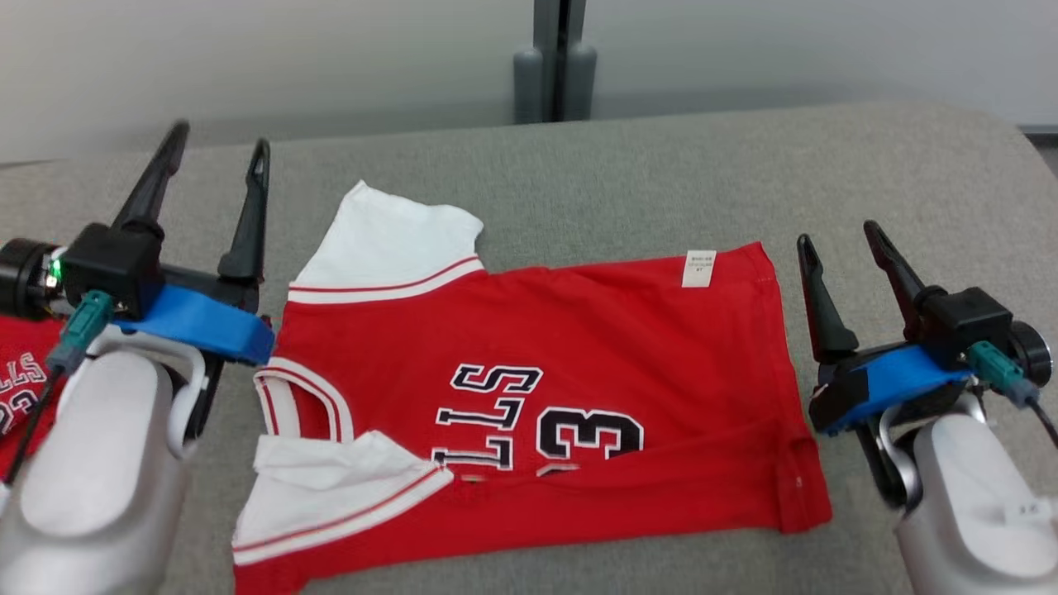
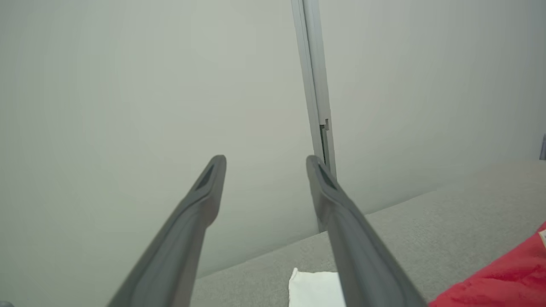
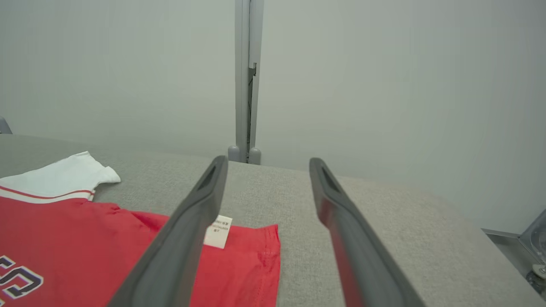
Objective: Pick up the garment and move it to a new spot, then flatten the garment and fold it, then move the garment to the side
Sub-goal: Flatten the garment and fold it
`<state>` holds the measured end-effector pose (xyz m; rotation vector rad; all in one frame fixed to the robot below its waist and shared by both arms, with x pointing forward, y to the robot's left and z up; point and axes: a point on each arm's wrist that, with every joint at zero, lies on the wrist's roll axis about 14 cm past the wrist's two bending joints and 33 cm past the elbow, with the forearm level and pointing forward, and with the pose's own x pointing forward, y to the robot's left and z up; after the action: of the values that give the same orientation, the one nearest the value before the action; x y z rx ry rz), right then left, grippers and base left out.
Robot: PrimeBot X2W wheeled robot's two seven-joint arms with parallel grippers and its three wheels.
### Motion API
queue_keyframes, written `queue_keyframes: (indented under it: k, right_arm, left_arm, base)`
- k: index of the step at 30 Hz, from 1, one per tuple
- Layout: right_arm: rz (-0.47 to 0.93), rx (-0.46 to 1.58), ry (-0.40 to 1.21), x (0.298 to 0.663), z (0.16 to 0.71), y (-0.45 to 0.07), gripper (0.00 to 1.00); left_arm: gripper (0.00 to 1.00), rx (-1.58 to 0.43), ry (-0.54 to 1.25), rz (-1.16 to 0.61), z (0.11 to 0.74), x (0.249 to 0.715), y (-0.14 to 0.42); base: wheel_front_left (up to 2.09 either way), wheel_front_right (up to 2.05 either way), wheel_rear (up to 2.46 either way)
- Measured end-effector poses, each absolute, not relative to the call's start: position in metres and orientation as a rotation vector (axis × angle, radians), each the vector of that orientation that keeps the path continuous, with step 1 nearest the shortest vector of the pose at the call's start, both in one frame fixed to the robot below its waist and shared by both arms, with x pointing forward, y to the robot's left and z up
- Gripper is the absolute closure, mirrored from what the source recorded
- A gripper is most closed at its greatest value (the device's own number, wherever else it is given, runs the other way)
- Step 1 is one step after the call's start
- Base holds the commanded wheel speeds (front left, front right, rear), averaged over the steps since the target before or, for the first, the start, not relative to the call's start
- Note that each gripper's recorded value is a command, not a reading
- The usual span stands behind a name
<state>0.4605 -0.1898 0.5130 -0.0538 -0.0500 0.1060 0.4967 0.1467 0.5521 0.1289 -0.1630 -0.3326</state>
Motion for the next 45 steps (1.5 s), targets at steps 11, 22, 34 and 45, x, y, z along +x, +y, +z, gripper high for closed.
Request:
queue_keyframes:
  k: [11, 22, 34, 45]
  right_arm:
    - [0.124, -0.090, 0.156, 0.517, 0.458, -0.196, 0.00]
    - [0.132, -0.098, 0.205, 0.538, 0.425, -0.197, 0.00]
    - [0.140, -0.115, 0.207, 0.546, 0.419, -0.198, 0.00]
    - [0.148, -0.112, 0.232, 0.544, 0.411, -0.197, 0.00]
  left_arm:
    - [0.00, 0.088, 0.050, -0.475, 0.501, 0.591, 0.112]
    - [0.00, 0.052, 0.412, -0.531, 0.394, 0.610, 0.101]
    - [0.00, 0.038, 0.602, -0.516, 0.341, 0.603, 0.109]
    - [0.45, 0.002, 0.634, -0.525, 0.333, 0.605, 0.100]
  base:
    - [0.00, 0.00, 0.00]
    - [0.00, 0.00, 0.00]
    - [0.00, 0.00, 0.00]
    - [0.00, 0.00, 0.00]
